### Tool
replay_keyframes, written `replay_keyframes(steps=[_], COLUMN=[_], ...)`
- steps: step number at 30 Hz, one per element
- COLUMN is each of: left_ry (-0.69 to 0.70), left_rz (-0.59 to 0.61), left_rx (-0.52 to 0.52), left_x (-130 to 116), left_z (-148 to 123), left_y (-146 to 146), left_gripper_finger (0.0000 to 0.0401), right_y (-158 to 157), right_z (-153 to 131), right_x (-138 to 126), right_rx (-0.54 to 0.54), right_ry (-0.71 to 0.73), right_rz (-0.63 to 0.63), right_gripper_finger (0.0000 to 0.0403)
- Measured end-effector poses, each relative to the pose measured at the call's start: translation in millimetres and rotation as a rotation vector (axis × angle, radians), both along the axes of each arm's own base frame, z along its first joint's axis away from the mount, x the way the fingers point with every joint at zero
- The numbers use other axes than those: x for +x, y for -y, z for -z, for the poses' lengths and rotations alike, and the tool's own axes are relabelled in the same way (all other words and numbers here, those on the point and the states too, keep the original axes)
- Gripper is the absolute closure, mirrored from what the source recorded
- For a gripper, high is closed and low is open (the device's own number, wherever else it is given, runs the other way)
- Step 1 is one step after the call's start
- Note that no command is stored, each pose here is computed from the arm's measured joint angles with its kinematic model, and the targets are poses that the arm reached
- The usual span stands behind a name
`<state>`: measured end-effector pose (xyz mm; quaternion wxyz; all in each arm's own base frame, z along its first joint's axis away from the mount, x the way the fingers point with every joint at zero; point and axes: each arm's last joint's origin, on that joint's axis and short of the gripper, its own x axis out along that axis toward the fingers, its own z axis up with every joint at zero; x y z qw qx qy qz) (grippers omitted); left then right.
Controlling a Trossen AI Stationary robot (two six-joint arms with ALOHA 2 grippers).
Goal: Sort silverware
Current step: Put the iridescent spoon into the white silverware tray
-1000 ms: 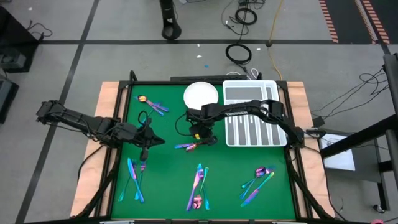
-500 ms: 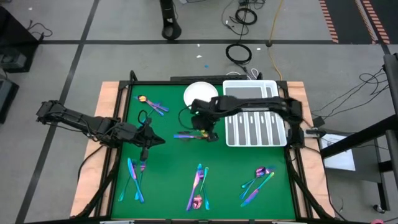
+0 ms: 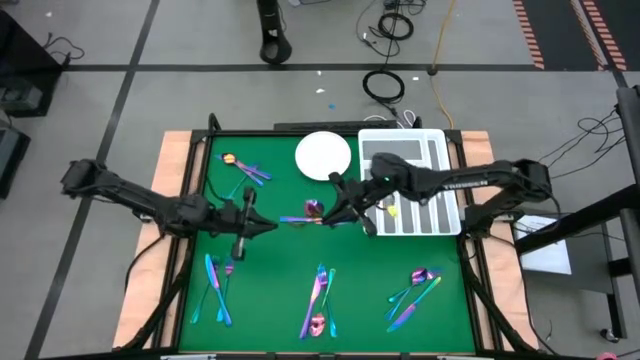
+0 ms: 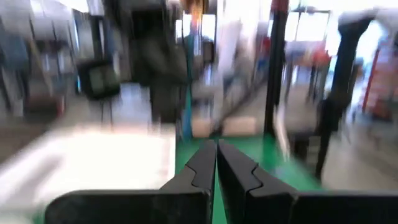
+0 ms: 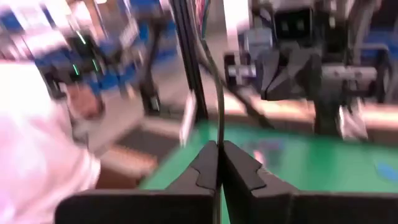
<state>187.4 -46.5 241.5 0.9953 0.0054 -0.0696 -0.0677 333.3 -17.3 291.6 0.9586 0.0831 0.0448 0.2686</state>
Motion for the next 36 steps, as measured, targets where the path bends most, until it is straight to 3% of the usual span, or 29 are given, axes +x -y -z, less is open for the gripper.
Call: replay_keyframes(steps=[3,7,15,18,23,29,36], left_ry=[0.093,0.049,0.027,-0.037,-0.171,-0.28,-0.286], left_rz=[-0.007,-0.027,-0.079,-0.134,-0.216,-0.245,-0.248], left_rx=[-0.024,-0.019,-0.019,-0.01,-0.048,-0.041,-0.036], left_x=[9,30,62,62,59,57,57], left_z=[-5,-3,-14,-10,-1,9,10], left_y=[2,3,7,5,2,1,1], left_gripper_finger=[0.0382,0.0358,0.0258,0.0232,0.0221,0.0221,0.0221], right_y=[-5,-11,-19,-17,-11,-7,2], right_z=[3,9,15,17,9,3,19], right_x=[-1,6,9,-1,-38,-89,-118], right_rx=[0.035,0.017,-0.029,-0.054,-0.154,-0.092,-0.064], right_ry=[0.08,0.069,0.015,-0.122,-0.364,-0.573,-0.811], right_rz=[0.021,0.075,0.173,0.326,0.711,1.114,1.364], right_gripper_finger=[0.0403,0.0403,0.0403,0.0403,0.0403,0.0403,0.0403])
